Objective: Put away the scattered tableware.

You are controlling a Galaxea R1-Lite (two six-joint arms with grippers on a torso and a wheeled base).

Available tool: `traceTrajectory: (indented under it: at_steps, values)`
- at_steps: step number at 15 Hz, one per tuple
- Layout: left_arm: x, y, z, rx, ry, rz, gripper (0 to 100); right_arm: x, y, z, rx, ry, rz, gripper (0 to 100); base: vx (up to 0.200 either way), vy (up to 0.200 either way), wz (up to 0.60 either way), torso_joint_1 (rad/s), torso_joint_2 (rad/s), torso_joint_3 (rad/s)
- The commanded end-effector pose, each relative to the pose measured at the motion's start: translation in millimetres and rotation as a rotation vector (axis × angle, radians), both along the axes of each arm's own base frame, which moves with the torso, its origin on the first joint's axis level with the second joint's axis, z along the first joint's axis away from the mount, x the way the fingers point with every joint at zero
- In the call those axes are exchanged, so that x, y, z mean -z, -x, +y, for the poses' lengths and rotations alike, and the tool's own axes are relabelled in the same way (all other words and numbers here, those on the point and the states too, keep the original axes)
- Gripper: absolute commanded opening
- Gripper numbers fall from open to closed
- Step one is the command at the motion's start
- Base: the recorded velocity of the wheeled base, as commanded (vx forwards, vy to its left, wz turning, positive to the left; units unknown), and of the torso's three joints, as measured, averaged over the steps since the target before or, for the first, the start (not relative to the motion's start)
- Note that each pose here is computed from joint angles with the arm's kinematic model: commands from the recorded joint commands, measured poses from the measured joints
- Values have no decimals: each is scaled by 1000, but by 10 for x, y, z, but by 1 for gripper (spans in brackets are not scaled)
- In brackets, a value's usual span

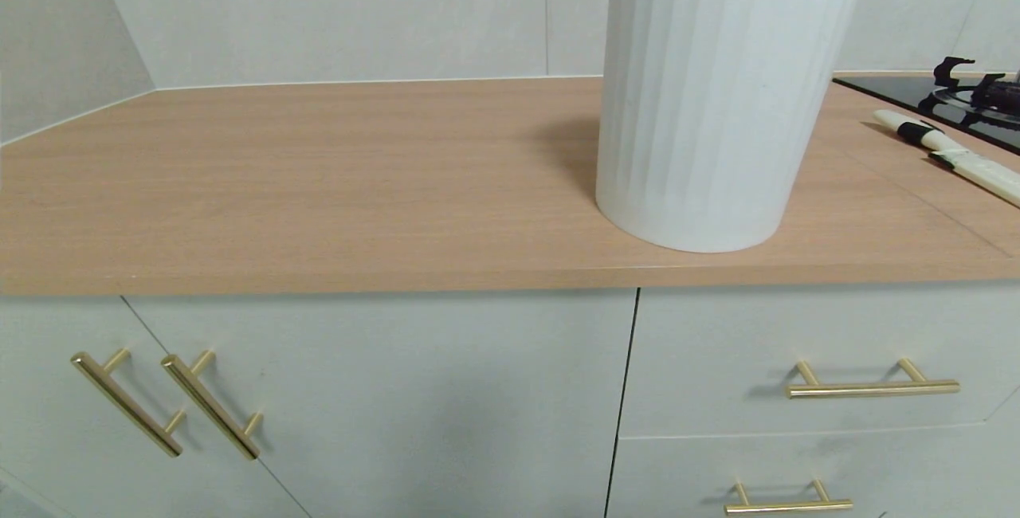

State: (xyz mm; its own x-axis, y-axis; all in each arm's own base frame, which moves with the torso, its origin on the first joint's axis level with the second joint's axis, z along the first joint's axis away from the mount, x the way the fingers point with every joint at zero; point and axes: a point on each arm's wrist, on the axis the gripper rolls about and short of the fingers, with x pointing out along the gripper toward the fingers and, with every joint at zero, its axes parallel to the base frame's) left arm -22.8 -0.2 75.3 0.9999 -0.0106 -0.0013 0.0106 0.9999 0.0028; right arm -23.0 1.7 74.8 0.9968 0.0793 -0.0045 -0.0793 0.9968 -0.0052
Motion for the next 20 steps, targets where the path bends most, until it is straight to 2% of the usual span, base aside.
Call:
traceTrajectory:
  at_steps: [1, 10, 20]
  values:
    - [0, 0, 0, 0, 0, 0, 100, 0, -1, 0, 0, 1, 2, 100, 0, 0, 0, 0, 0, 0]
    - [0, 0, 0, 0, 0, 0, 100, 0, -1, 0, 1, -1, 2, 100, 0, -200, 0, 2, 4, 2]
    - [0, 0, 0, 0, -2, 0, 100, -2, -1, 0, 1, -1, 0, 100, 0, 0, 0, 0, 0, 0]
